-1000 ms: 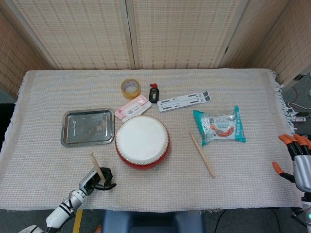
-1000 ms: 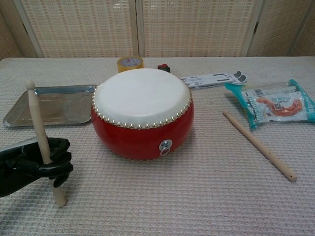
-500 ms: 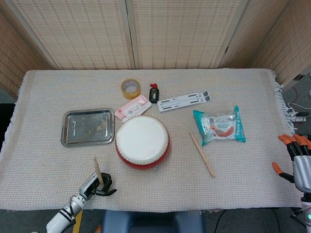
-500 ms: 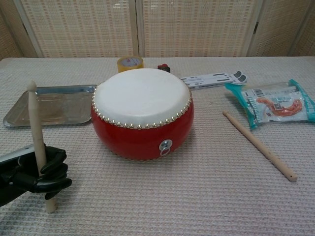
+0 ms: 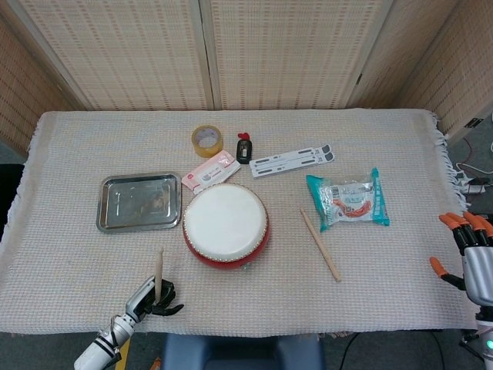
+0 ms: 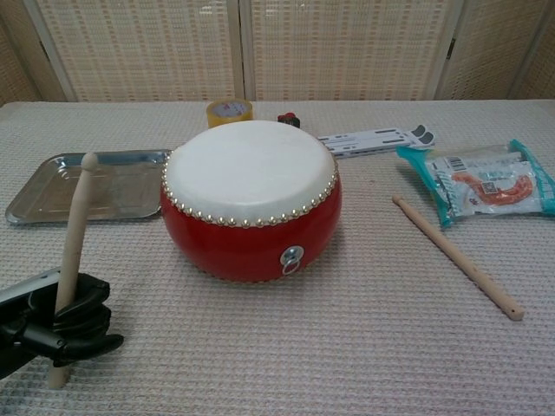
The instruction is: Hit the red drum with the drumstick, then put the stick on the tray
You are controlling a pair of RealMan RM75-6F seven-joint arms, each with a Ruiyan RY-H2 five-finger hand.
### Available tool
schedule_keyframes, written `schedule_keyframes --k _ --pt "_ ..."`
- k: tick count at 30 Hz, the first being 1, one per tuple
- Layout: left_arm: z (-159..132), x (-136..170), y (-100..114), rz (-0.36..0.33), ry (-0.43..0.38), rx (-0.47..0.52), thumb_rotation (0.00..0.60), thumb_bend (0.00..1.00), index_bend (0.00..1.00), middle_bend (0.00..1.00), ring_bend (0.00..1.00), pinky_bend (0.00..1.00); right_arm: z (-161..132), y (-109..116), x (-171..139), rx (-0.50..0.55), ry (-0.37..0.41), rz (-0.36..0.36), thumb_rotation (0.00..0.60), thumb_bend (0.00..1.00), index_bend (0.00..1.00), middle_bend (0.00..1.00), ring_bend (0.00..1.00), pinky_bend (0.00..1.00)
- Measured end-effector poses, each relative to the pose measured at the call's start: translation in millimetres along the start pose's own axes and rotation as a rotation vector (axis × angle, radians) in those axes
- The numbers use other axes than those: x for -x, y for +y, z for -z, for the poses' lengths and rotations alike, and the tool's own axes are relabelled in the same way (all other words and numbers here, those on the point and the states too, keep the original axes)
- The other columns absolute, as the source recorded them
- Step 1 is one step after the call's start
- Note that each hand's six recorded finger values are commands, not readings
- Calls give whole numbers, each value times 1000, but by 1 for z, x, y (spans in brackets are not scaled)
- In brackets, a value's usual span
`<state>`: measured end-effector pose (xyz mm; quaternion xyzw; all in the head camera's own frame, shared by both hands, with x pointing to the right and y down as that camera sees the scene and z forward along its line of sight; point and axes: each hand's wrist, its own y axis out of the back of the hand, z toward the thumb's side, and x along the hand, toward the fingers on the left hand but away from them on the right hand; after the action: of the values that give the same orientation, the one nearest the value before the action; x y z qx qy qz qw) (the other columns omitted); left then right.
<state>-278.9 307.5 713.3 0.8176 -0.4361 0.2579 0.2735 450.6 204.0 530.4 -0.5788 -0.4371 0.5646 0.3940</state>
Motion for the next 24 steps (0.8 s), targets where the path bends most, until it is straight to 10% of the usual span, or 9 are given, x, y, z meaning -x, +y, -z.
schedule_keyframes --k 13,24 --pt "-9 -9 15 -82 -46 -105 600 790 1000 1000 1000 1000 0 0 0 1 3 2 600 237 179 166 65 121" --pt "-70 -22 65 -169 -144 -464 600 812 1000 1000 1000 1000 -1 9 6 -11 29 32 600 237 179 166 65 121"
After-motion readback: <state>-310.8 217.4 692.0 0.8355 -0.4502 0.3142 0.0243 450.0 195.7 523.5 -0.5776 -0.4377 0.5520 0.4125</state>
